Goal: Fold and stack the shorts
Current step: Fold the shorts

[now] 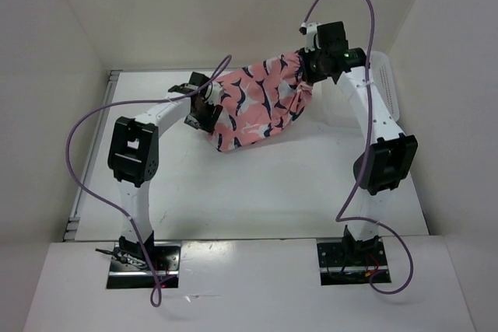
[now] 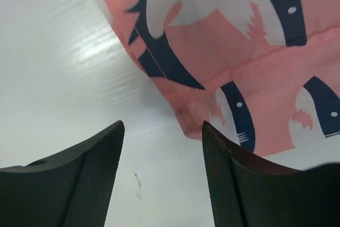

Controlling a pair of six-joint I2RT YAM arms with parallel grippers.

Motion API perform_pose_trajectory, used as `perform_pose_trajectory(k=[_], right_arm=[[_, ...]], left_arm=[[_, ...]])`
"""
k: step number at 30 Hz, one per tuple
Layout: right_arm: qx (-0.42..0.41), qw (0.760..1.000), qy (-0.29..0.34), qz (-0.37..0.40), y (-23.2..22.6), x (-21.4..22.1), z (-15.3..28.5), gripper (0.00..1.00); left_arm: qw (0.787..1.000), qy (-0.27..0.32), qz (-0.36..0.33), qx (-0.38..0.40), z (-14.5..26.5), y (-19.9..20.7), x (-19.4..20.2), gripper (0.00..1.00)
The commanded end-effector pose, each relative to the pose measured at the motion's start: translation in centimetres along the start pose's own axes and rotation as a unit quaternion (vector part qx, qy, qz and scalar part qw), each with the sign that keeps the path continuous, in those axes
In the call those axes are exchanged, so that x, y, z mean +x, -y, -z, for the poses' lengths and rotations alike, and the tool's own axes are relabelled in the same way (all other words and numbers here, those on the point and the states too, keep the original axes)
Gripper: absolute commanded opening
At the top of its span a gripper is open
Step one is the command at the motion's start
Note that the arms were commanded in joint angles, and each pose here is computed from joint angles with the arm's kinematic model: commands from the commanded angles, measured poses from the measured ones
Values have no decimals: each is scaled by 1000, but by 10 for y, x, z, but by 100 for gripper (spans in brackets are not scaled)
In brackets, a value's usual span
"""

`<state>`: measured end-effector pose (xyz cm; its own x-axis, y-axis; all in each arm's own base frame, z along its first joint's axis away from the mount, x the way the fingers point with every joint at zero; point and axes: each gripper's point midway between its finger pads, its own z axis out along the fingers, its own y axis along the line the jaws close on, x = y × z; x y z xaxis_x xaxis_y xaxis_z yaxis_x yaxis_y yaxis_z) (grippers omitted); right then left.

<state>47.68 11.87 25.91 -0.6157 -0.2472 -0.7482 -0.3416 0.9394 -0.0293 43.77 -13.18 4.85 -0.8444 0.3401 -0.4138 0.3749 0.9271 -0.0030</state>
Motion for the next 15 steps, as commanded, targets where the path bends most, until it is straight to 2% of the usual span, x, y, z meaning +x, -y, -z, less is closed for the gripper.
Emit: perform_pose_trajectory(k=[1,3,7,11,15], right_arm=[[-21,999,-25,14,-16,2,-15,0],[-8,999,-17,32,-24,-8,-19,0],[-22,998,-53,30,-48,8,-47,0],[-27,998,-59,0,-61,8,-67,0],[-46,998,-45,7,-100,-3,-81,0]], left_arm=[[1000,22,5,4,-15,2,-21,68],[1000,16,5,19,-28,6,-23,68],[998,21,4,63,-40,21,-32,66],[997,6,6,79,-47,26,-23,55],[994,12,5,106,-49,36,-24,44]])
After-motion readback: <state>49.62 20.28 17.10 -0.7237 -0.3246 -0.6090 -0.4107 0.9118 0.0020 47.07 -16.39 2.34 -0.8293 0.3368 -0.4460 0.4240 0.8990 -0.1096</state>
